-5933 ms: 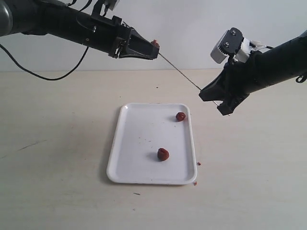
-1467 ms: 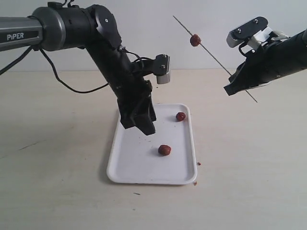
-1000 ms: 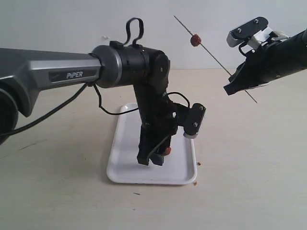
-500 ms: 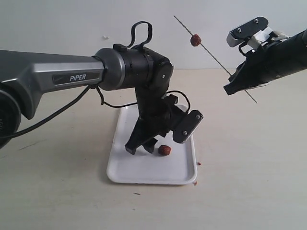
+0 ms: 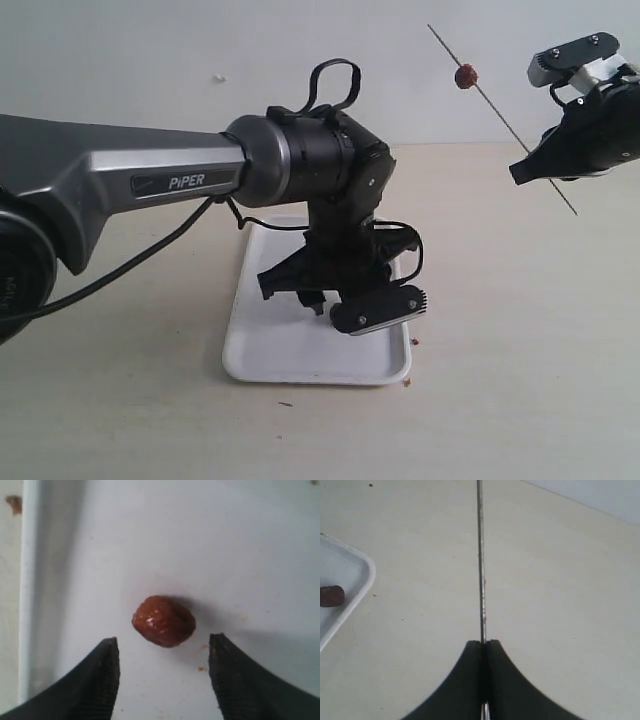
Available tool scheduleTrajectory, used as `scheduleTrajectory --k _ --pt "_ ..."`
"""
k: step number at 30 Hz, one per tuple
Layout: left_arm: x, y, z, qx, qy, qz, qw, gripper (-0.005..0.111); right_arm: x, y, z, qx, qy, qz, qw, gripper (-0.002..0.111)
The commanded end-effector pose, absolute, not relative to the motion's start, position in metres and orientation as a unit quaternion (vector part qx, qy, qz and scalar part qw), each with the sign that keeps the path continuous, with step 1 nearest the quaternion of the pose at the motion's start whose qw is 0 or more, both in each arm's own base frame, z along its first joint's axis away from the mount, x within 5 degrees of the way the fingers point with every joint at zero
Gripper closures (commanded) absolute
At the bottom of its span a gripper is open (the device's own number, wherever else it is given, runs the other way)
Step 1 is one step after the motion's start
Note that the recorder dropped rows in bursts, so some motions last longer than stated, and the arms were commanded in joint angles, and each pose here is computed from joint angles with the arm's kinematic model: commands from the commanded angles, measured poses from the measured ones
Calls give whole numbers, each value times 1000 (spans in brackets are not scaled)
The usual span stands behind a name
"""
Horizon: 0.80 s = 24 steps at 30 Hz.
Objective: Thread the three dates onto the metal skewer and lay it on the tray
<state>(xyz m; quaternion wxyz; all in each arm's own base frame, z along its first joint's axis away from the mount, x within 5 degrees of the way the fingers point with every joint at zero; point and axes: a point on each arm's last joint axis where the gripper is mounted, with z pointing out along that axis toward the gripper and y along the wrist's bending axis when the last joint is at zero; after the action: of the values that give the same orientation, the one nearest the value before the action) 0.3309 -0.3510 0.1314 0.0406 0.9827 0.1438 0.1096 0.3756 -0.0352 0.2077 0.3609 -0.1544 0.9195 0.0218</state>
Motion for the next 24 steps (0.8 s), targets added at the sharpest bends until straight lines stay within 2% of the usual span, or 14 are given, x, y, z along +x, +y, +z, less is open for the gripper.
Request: scheduleTrajectory --k 1,3,9,14,24 --pt "327 -353 132 990 89 109 32 53 374 -36 212 -147 919 30 364 108" --pt "327 -352 131 992 59 107 25 53 374 -36 212 -144 919 30 365 108" --pt "325 -354 130 992 62 102 29 54 375 -36 213 -136 918 33 370 108" --pt "318 -358 126 994 56 95 28 65 375 -35 213 -134 918 34 371 108" --pt "316 -352 115 994 39 104 6 58 375 -36 213 -133 918 34 371 108"
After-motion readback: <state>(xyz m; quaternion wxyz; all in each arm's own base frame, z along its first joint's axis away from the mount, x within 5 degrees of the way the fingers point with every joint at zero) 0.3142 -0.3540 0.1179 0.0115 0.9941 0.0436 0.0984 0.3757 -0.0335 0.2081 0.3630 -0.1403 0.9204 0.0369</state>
